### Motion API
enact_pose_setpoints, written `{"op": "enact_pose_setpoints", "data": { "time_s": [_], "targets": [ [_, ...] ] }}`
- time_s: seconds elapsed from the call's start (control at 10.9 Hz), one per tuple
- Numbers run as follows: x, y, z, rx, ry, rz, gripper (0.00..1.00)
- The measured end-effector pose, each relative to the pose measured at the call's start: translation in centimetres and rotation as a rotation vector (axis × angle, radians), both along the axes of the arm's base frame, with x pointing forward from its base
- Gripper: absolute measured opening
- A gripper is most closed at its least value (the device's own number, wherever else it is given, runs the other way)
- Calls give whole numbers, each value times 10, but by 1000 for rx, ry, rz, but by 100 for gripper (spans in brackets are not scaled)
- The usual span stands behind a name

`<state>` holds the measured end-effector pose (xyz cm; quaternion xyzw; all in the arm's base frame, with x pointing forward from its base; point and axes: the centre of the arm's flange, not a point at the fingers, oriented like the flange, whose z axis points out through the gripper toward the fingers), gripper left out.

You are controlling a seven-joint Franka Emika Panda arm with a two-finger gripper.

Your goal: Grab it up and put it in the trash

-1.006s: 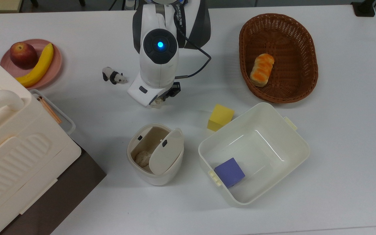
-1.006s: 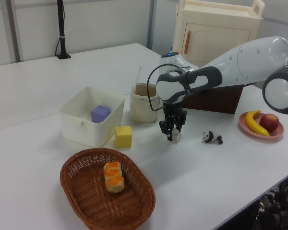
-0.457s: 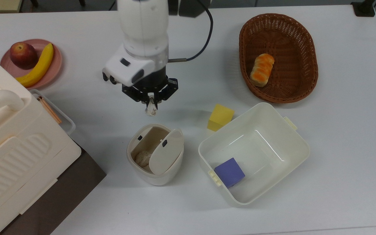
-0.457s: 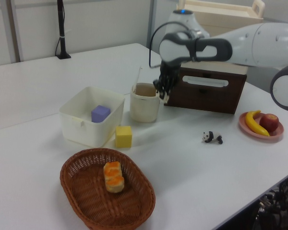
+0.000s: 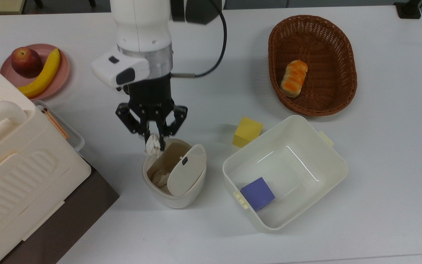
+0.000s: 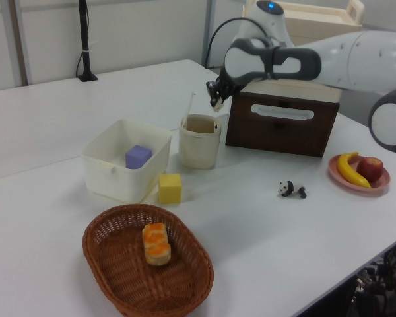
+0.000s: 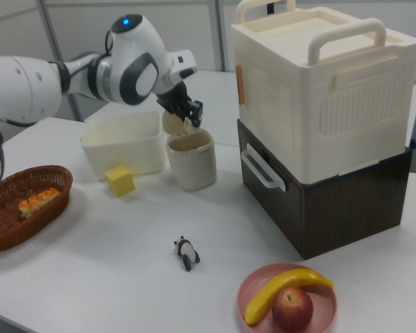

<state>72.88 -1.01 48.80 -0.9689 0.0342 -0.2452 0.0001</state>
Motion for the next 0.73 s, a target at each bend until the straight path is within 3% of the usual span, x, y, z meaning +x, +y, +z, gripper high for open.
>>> {"op": "enact_pose_setpoints", "data": {
  "time_s": [0.37,0.46,0.73],
  "targets": [
    [10,14,-24,6,-16,-16,93],
    [8,14,-20,16,-4,-36,100],
    [-24,12,-2,31,234,-84,100]
  ]
}}
